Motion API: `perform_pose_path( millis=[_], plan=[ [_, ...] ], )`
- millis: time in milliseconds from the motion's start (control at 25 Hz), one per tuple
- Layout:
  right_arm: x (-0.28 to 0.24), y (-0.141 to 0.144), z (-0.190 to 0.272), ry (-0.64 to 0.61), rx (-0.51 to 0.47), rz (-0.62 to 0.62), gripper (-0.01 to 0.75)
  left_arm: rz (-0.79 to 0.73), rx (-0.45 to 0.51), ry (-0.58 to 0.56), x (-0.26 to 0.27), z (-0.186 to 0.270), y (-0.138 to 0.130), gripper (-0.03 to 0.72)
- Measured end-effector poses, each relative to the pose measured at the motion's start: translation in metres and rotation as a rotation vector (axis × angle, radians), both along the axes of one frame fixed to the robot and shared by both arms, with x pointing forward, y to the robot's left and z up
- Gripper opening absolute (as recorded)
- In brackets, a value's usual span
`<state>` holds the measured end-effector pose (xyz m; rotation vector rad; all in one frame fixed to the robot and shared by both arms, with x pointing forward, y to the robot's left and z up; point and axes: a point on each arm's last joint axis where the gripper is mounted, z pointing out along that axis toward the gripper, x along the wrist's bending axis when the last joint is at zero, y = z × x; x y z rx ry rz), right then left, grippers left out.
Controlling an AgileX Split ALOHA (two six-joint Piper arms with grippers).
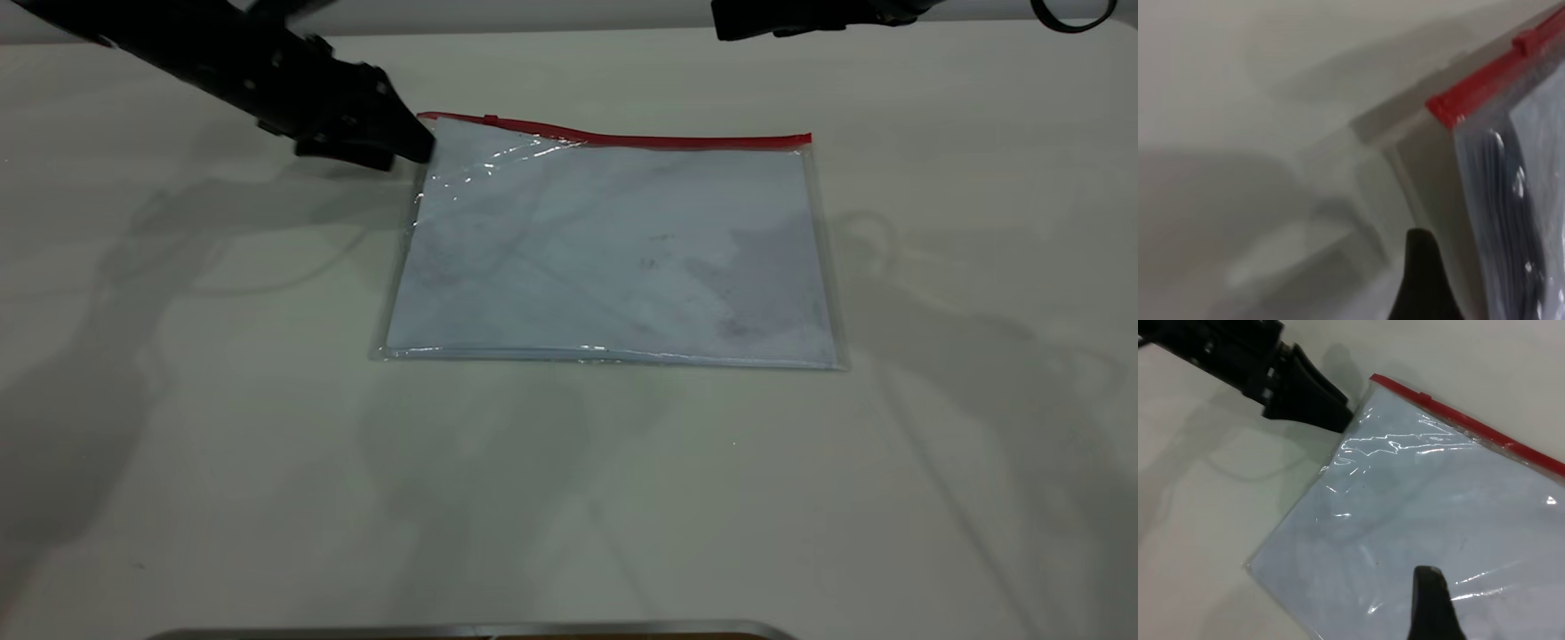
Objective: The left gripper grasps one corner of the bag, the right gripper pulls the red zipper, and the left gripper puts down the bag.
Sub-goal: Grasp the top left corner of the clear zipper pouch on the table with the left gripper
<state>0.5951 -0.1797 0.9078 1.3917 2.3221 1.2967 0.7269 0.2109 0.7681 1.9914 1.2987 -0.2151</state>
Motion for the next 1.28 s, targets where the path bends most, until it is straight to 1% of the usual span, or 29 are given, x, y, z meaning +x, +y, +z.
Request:
perform_pose_path(
  millis=[320, 400, 440, 480, 520, 640, 720, 800, 880, 1040, 1160, 1280],
  plan=[
    [0.001, 0.0, 0.001, -0.006, 0.002, 0.001, 0.522, -0.002, -0.058, -0.002, 0.003, -0.015, -0.023, 0.588],
    [0.002, 0.001, 0.002, -0.005, 0.006, -0.001, 0.522, -0.023, -0.055, -0.019, 0.002, -0.015, -0.025, 0.572],
    [0.002, 0.001, 0.001, -0.003, 0.008, -0.002, 0.522, -0.033, -0.052, -0.027, 0.002, -0.015, -0.026, 0.55],
    [0.004, 0.001, 0.002, -0.005, 0.012, -0.004, 0.522, -0.039, -0.049, -0.034, 0.002, -0.015, -0.027, 0.523],
    [0.007, 0.002, 0.002, -0.007, 0.014, -0.003, 0.519, -0.045, -0.047, -0.041, 0.002, -0.015, -0.027, 0.48],
    [0.024, 0.006, 0.001, -0.035, 0.025, 0.001, 0.502, -0.091, -0.032, -0.084, 0.002, -0.015, -0.027, 0.304],
    [0.039, 0.01, -0.003, -0.051, 0.034, 0.006, 0.486, -0.15, -0.022, -0.129, 0.001, -0.015, -0.028, 0.162],
    [0.056, 0.015, -0.009, -0.068, 0.054, 0.02, 0.472, -0.219, -0.02, -0.179, 0.0, -0.012, -0.029, 0.065],
    [0.07, 0.022, -0.016, -0.083, 0.092, 0.051, 0.463, -0.294, -0.002, -0.257, 0.001, -0.005, -0.03, 0.051],
    [0.096, 0.038, -0.031, -0.106, 0.21, 0.141, 0.456, -0.451, 0.024, -0.409, 0.002, 0.007, -0.032, 0.051],
    [0.111, 0.048, -0.048, -0.094, 0.298, 0.189, 0.456, -0.565, 0.027, -0.481, -0.001, 0.012, -0.032, 0.051],
    [0.121, 0.06, -0.065, -0.082, 0.336, 0.217, 0.456, -0.648, 0.017, -0.51, -0.005, 0.013, -0.033, 0.051]
  ],
)
